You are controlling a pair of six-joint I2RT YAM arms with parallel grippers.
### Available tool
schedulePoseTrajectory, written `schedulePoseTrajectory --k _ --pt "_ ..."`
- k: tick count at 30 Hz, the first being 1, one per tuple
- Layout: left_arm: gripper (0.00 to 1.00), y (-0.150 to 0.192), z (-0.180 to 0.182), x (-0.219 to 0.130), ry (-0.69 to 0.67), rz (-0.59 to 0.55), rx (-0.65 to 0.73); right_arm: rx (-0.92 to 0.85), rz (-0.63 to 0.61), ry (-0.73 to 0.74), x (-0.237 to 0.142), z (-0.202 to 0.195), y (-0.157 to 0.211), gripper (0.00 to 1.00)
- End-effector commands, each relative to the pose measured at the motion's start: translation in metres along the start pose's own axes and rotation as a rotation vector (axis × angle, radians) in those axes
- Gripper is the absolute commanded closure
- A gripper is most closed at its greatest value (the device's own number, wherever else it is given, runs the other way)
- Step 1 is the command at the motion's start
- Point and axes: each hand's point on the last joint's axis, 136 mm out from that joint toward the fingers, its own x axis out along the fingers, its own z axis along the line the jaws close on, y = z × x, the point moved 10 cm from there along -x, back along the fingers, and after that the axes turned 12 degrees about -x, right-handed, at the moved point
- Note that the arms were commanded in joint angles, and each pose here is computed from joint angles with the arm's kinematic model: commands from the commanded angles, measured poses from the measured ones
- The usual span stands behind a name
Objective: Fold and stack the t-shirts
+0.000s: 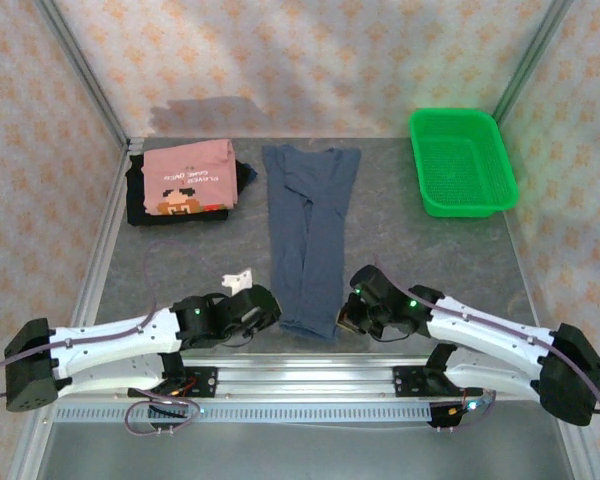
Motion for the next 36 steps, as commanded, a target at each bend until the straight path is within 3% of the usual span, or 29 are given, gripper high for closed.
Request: schedulePoseTrajectory --k 1,6,16,25,31,33,36 --pt "1.0 -0.022 -0.009 -0.009 -0.037 -0.076 0.033 -0.004 -0.035 0.07 -0.013 0.003 -0.016 1.0" --pt "1.0 -0.057 -0.03 -0.009 -0.074 -0.08 0.04 -0.02 -0.04 0.075 -0.023 0.018 -0.058 1.0" --pt "1.0 -0.141 -0.051 0.022 -0.154 -0.079 -0.002 -0.009 0.002 0.127 -0.019 0.03 -0.162 1.0" --pt "1.0 -0.207 -0.074 0.071 -0.165 -0.033 0.0 0.047 0.045 0.133 0.015 0.024 -0.228 1.0" --pt "1.0 -0.218 -0.086 0.08 -0.126 -0.013 0.02 0.094 0.07 0.134 0.045 0.012 -0.26 1.0" --pt "0.92 -0.218 -0.089 0.08 -0.101 -0.007 0.024 0.1 0.074 0.136 0.05 0.01 -0.268 1.0" --pt "0.78 -0.214 -0.091 0.084 -0.056 0.045 0.014 0.107 0.082 0.13 0.056 0.006 -0.279 0.89"
